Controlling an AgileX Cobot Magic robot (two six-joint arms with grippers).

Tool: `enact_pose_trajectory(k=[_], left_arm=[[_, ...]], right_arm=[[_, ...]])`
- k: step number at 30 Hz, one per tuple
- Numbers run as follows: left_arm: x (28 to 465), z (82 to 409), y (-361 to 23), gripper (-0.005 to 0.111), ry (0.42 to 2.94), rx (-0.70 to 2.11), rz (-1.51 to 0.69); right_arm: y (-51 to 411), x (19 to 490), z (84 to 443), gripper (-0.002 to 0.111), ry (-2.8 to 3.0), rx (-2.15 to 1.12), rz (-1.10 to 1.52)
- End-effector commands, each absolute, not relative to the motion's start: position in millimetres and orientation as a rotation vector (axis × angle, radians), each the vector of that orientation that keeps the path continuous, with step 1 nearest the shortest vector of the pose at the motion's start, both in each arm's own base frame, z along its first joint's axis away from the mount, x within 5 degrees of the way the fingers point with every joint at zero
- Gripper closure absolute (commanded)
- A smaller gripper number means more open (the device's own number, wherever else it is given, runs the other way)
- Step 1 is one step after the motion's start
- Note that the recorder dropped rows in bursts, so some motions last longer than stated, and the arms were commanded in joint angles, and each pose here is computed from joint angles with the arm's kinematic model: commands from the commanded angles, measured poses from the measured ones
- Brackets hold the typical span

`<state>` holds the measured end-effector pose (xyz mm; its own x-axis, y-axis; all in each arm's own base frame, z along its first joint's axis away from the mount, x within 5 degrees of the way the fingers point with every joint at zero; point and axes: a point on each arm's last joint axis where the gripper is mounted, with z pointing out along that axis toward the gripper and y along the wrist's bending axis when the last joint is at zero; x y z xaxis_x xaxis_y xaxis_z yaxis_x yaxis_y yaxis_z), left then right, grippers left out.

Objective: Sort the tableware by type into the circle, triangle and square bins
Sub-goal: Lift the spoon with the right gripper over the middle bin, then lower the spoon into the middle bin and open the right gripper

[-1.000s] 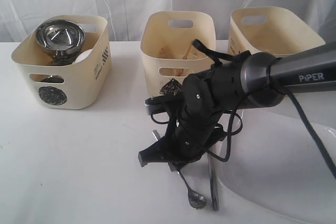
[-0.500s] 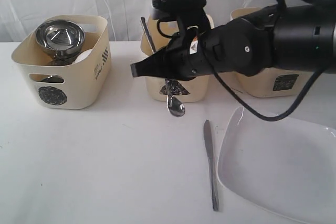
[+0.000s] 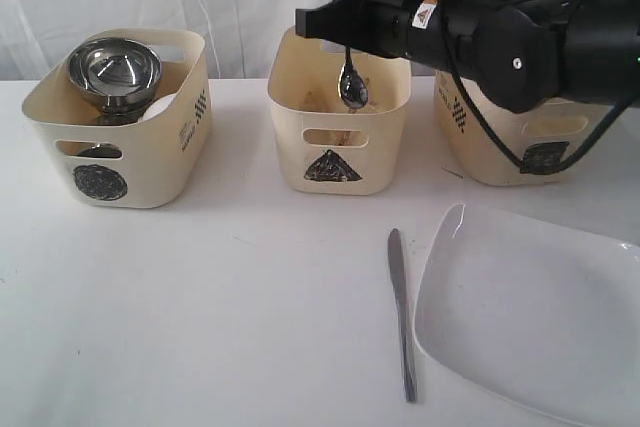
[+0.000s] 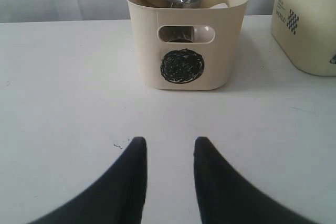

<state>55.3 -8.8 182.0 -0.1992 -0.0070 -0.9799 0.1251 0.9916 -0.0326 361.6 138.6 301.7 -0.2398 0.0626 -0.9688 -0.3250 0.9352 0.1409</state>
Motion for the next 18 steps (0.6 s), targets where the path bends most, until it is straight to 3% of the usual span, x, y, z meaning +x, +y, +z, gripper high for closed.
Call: enact_pose_trajectory(k=[1, 18], left_arm=[[55.0, 180.4, -9.1, 0.07, 1.771, 0.086, -0.128], [55.0, 180.4, -9.1, 0.07, 1.771, 0.086, -0.128]], right_arm=[[129.5, 379.0, 304.6, 0.108, 1.735, -0.172, 0.339], [118.5, 446.5, 256.5, 0.108, 1.793, -0.116, 0.279]])
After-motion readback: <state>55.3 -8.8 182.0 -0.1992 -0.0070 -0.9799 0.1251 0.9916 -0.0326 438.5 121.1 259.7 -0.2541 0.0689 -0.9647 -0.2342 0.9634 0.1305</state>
